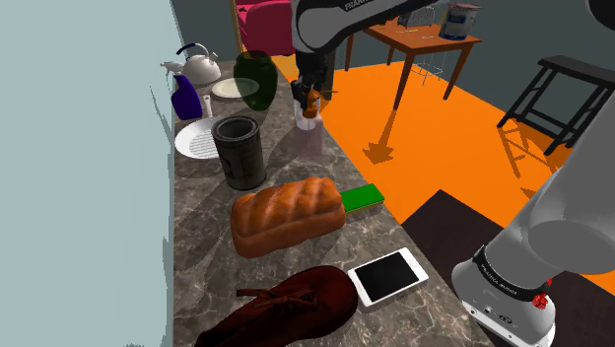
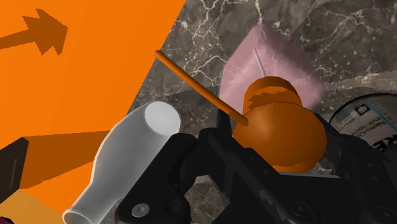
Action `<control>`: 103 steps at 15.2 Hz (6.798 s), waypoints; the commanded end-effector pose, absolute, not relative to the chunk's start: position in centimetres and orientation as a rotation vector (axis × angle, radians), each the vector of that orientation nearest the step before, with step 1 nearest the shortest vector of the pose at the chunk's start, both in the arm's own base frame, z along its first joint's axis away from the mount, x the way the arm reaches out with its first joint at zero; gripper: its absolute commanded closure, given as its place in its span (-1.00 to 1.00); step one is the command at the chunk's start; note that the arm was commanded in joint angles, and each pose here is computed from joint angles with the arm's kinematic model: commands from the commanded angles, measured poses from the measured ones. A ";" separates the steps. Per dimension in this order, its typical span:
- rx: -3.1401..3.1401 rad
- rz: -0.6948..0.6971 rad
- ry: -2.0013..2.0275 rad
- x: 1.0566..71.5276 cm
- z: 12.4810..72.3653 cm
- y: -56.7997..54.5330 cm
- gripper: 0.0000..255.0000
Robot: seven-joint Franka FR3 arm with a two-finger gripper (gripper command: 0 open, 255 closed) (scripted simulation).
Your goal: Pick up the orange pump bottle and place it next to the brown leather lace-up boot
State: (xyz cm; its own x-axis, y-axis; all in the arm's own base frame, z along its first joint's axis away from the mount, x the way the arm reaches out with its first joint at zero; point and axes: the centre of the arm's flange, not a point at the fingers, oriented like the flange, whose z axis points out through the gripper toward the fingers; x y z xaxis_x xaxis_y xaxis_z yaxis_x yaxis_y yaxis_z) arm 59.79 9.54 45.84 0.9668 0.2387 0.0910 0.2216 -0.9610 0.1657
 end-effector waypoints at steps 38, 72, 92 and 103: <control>2.962 0.164 0.349 59.8 66.4 9.4 1.00; 2.962 0.164 0.349 31.2 69.9 30.7 1.00; 2.962 0.164 0.349 10.0 70.0 46.4 1.00; 2.962 0.164 0.349 5.2 66.3 50.0 1.00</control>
